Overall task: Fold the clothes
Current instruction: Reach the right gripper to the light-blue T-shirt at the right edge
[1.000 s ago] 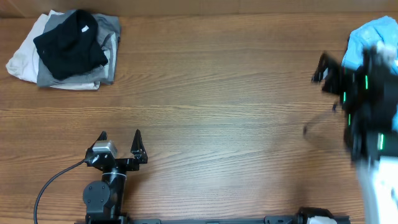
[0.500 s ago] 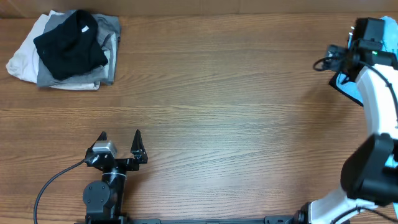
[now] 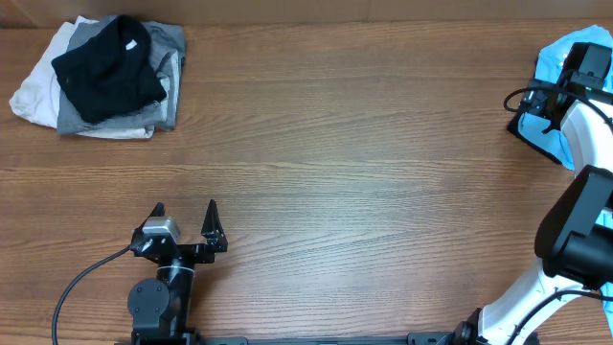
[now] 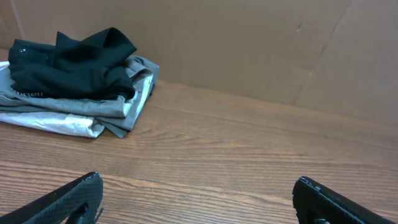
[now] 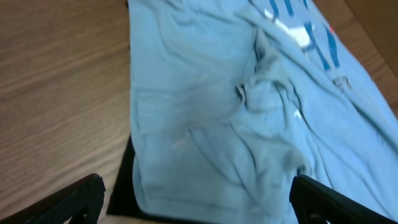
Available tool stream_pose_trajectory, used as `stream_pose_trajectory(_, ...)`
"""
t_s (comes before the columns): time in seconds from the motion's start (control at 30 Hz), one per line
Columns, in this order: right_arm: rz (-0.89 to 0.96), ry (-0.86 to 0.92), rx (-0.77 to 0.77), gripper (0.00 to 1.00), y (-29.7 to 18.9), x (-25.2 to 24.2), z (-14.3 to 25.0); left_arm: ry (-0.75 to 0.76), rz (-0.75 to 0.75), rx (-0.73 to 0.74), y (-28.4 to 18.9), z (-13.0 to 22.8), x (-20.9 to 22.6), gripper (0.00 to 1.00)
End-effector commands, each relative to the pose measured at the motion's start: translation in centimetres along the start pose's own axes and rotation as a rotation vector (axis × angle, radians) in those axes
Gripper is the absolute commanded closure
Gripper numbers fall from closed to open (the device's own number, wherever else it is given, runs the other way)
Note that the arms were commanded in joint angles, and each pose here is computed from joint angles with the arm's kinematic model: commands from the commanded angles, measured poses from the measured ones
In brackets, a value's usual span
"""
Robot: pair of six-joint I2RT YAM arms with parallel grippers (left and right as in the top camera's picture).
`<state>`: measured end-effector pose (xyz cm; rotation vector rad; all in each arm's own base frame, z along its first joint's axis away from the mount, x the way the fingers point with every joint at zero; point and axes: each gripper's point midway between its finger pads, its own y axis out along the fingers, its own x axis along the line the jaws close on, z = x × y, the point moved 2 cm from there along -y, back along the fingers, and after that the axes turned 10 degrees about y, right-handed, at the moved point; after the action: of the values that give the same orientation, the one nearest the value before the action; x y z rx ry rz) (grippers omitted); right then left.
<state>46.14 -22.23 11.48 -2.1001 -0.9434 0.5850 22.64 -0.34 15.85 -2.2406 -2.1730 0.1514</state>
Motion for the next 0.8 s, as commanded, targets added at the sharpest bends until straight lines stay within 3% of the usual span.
stream_pose_trajectory(0.0,-0.008,-0.079,0.008,0.03,1.9,0.7,0.3,0.023,-0.016,-0.002,0.0,0.1,0.3,0.00)
stream_pose_trajectory(0.3,-0.123,-0.094,-0.011,0.06,4.2,3.0,0.5,0.023,-0.016,-0.003,0.0,0.1,0.3,0.00)
stream_pose_trajectory(0.77,-0.077,-0.092,-0.022,0.19,7.8,3.0,1.6,0.023,-0.016,-0.002,0.0,0.1,0.3,0.00)
